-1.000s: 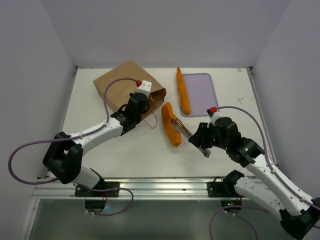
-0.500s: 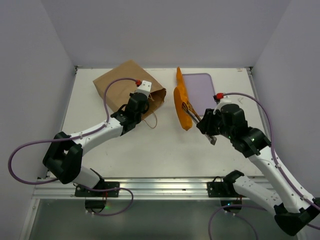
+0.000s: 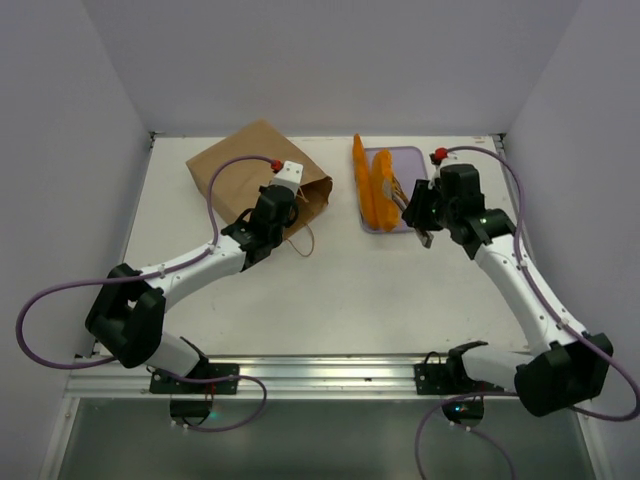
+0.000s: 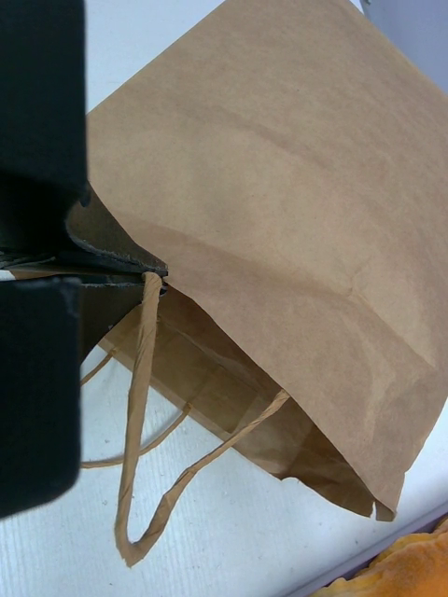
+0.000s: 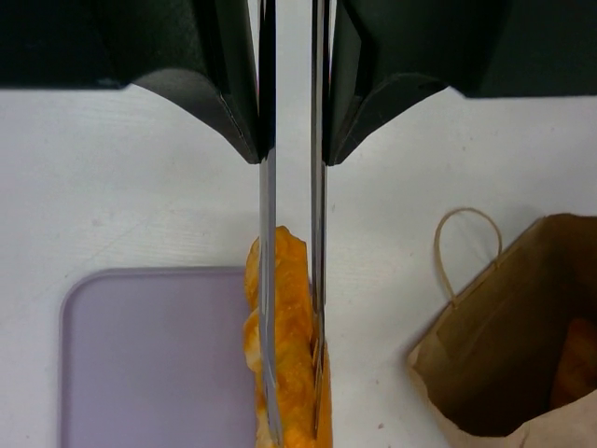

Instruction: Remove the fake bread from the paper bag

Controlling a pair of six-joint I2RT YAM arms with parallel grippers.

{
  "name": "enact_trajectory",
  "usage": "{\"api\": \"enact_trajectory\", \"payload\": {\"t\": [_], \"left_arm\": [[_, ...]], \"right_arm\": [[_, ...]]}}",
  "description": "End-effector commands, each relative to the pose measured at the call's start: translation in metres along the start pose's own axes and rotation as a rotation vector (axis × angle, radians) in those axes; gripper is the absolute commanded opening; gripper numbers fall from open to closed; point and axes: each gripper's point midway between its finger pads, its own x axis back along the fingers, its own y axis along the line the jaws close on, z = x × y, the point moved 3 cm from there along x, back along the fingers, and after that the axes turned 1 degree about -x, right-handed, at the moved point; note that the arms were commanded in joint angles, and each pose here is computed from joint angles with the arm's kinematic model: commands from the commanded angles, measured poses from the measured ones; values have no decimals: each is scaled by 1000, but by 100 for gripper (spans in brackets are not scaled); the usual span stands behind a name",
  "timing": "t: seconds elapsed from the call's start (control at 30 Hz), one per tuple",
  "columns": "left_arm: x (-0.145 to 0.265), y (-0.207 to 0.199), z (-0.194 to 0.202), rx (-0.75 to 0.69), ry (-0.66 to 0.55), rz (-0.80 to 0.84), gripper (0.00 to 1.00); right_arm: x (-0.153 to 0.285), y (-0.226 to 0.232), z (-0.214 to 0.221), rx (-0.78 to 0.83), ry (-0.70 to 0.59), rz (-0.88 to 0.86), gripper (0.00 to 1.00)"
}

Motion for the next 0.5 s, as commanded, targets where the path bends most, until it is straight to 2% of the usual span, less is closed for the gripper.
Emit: {"api": "enact_trajectory", "payload": {"t": [0.0,0.47], "left_arm": [[5,8,-10,45,-44,-17,0],[3,6,-9,41,-40,-11,0]], "right_arm": [[-18,8,-47,31,-136,-25,0],[-87,-6,-103,90,-172,97,0]]}}
